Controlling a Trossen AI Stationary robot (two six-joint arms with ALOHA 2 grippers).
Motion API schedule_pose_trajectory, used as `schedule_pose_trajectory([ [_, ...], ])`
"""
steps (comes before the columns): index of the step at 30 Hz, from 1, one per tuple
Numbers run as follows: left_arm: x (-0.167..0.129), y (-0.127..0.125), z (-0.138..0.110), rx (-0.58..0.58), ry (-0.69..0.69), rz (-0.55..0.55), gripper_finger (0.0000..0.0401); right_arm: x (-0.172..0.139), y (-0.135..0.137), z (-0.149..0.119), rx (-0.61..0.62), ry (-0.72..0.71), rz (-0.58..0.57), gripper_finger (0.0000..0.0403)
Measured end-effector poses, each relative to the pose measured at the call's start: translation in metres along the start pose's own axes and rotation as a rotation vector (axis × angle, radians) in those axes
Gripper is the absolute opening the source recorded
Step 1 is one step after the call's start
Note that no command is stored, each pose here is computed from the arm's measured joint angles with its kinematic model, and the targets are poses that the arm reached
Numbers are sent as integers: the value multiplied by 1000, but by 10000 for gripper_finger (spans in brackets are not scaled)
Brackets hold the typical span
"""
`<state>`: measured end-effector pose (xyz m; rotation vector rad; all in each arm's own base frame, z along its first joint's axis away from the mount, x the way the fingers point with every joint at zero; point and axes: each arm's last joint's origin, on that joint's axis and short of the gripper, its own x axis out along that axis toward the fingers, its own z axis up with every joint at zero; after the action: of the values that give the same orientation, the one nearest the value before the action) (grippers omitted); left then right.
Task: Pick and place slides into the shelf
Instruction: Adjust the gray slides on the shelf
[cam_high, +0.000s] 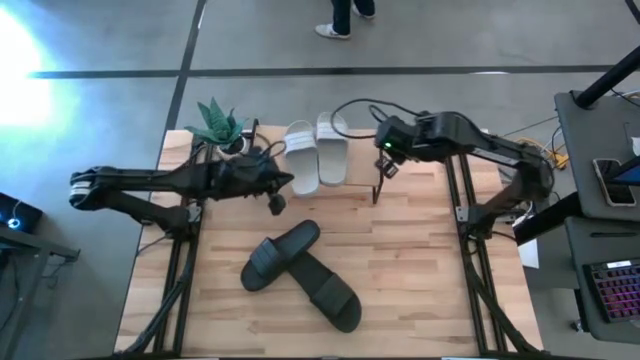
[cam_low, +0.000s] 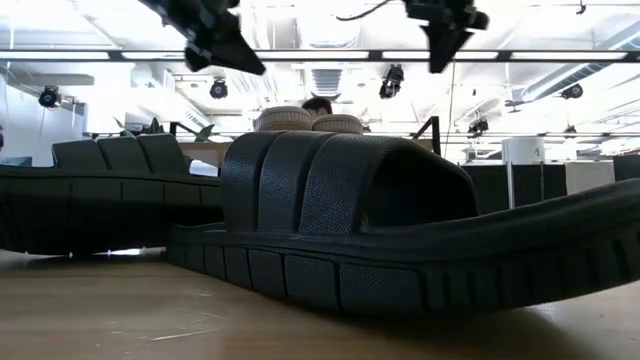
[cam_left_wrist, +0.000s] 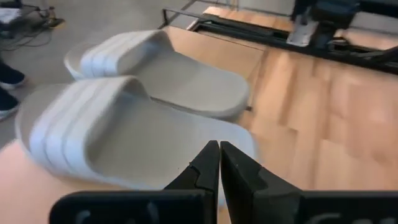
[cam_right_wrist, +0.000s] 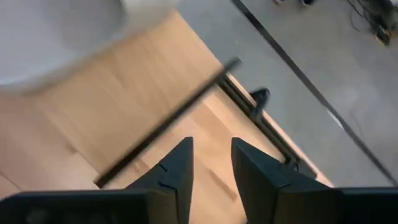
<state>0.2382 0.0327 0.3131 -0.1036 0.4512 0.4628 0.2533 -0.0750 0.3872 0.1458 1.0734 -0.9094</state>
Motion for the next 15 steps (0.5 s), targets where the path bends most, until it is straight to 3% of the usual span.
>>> schedule_pose_trajectory([
  [8, 43, 22, 14, 92, 140, 139, 0, 2, -14, -39, 101, -26, 10, 66],
  [15, 59, 40, 20, 156, 217, 200, 0, 8, -18, -57, 128, -54, 26, 59],
])
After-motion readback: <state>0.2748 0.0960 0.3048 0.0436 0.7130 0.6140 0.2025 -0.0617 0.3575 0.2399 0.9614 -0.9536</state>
